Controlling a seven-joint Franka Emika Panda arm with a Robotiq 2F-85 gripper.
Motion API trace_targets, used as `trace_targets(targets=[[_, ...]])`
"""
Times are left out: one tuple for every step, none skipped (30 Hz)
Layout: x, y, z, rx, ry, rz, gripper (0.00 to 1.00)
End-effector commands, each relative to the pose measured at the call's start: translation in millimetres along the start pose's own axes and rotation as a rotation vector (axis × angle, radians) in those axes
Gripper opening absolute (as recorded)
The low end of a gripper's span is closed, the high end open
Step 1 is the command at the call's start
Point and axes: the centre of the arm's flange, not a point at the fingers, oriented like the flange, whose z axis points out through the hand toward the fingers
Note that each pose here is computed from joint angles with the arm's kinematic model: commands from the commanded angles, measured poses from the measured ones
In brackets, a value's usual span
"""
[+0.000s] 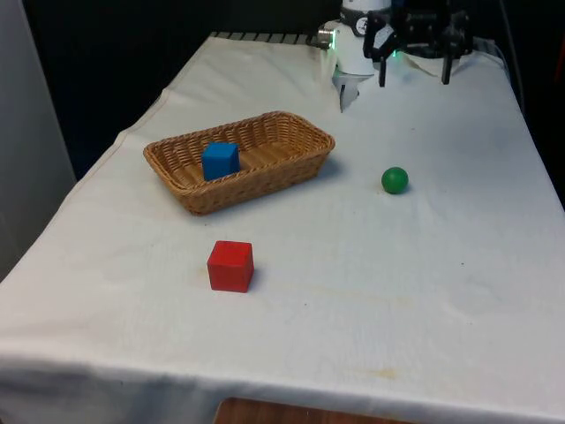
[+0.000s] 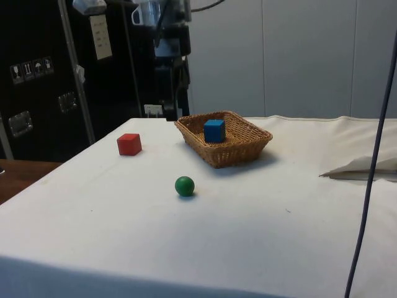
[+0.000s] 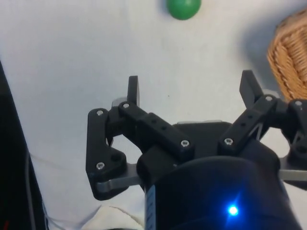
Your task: Place all non-red objects into the basket.
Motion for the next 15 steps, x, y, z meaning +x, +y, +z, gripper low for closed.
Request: trace_targets(targets=[[0.1,-7.2,4.2,-0.002,0.006,0.004,1.00],[0.0,-15.0,8.4,-0.001,0.005,0.002,1.00],[-0.1,-18.2,10.0,-0.001,0.005,0.001,1.00],[-0.4,-20.7,12.3,-0.001,0.003,0.002,1.00],[-0.1,-17.7,10.5,-0.002,-0.005,-0.001,1.00],[-0.5,-23.4,15.5,0.001,0.003,0.002,1.00],[-0.5,-26.0,18.7,0.004,0.004,0.002,1.00],[-1.0,-28.0,21.9,0.007,0.003,0.002,1.00],[-1.1,-30.0,25.6,0.009,0.002,0.003,1.00],[-1.0,-33.2,29.4,0.012,0.002,0.003,1.00],[-1.1,-37.2,35.9,0.018,0.003,0.005,1.00],[-0.6,-38.8,39.3,0.020,0.004,0.004,1.00],[-0.3,-39.7,43.8,0.021,0.002,0.004,1.00],[-0.7,-38.2,41.6,0.014,-0.002,0.001,1.00],[0.3,-40.2,46.9,0.022,0.002,0.006,1.00]])
